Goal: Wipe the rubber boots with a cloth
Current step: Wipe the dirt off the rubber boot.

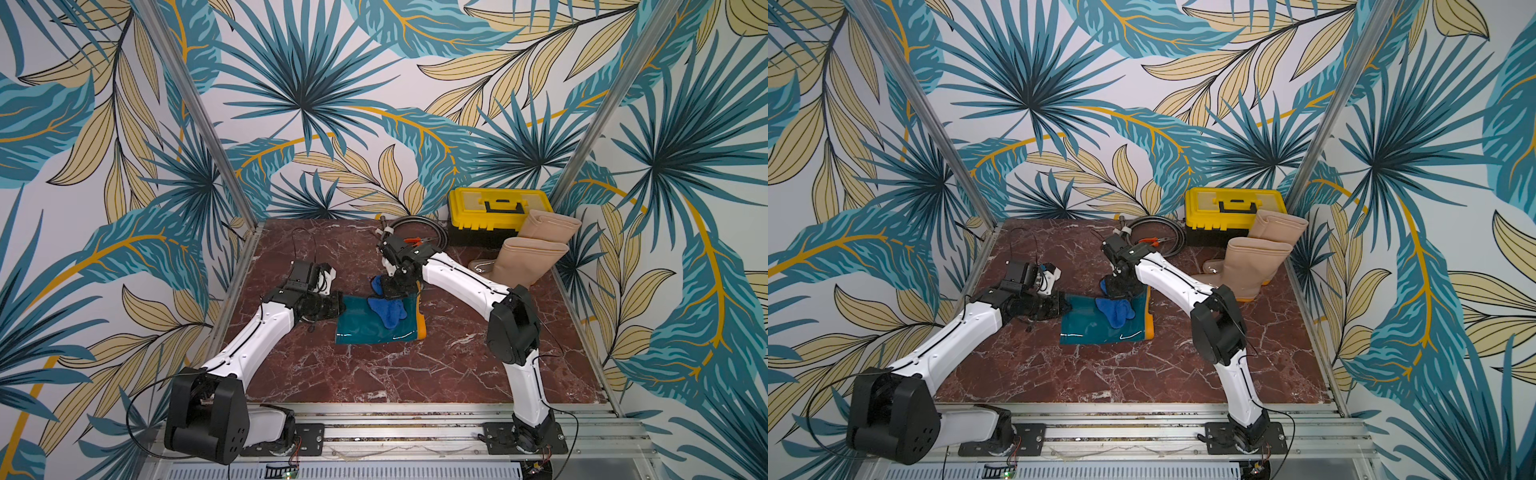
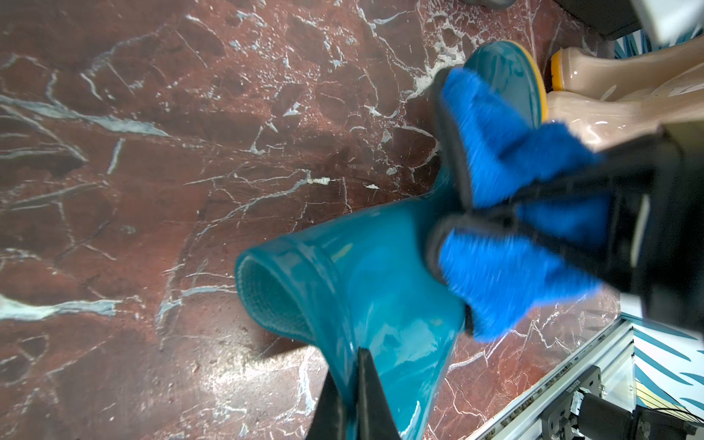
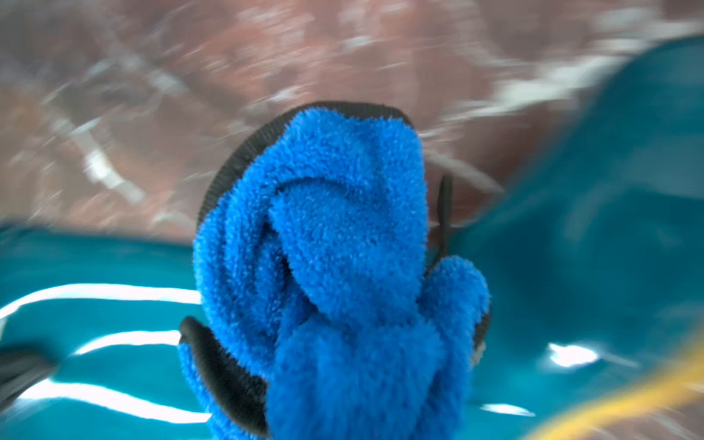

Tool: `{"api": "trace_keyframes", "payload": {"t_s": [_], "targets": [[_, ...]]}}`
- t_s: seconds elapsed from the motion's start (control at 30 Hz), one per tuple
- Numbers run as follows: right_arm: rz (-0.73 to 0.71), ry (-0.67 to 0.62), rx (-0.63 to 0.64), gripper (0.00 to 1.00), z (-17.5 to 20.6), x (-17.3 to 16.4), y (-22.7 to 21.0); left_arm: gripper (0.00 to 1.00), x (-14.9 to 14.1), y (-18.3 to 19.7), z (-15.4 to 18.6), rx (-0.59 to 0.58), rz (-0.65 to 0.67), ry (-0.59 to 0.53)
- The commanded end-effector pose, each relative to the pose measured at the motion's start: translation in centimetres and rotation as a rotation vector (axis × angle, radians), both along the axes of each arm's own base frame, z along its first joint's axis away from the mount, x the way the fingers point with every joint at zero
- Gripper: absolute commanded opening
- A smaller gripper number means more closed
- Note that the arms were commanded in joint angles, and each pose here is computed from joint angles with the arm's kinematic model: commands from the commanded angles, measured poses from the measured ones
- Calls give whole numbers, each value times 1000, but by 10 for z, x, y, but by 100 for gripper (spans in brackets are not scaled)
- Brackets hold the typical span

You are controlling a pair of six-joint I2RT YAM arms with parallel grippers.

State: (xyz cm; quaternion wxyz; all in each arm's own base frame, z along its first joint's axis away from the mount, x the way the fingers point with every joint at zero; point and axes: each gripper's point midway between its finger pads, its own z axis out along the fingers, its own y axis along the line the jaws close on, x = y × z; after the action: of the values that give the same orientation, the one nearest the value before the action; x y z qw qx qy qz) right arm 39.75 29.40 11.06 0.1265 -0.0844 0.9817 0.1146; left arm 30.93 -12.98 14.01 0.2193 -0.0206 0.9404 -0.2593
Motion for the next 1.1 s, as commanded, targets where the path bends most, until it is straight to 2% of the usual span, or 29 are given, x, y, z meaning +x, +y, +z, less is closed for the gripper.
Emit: {"api": "trace_keyframes", "payload": {"t_s": [0.0, 0.07, 0.13, 0.27, 0.4, 0.5, 0.57, 0.73, 0.9, 1.07], "targets": [[-137, -30, -91, 0, 16, 20, -79, 0, 1, 7, 20, 25, 4, -66], [-151, -64, -101, 0, 29, 22, -89, 0, 0, 8, 22, 27, 8, -75], [-149, -51, -40, 0, 34, 18, -76, 0, 0, 8, 24, 22, 1, -80], [-57, -55, 54, 0, 36, -4, -24, 0, 3, 3, 27, -1, -2, -71], [75, -39, 119, 0, 31, -42, 38, 0, 5, 1, 34, -19, -2, -80], [124, 2, 149, 0, 19, -65, 61, 0, 4, 1, 40, -22, 0, -99], [113, 31, 140, 0, 8, -72, 57, 0, 2, 2, 43, -23, 4, -110], [65, 10, 2, 0, -1, -72, 10, 0, -2, 8, 54, -11, 24, -156], [-27, -31, -35, 0, 13, -62, -39, 0, -2, 12, 86, -22, 43, -249], [-80, -112, -51, 0, 41, -52, -68, 0, 0, 12, 125, -63, 62, -335]]}}
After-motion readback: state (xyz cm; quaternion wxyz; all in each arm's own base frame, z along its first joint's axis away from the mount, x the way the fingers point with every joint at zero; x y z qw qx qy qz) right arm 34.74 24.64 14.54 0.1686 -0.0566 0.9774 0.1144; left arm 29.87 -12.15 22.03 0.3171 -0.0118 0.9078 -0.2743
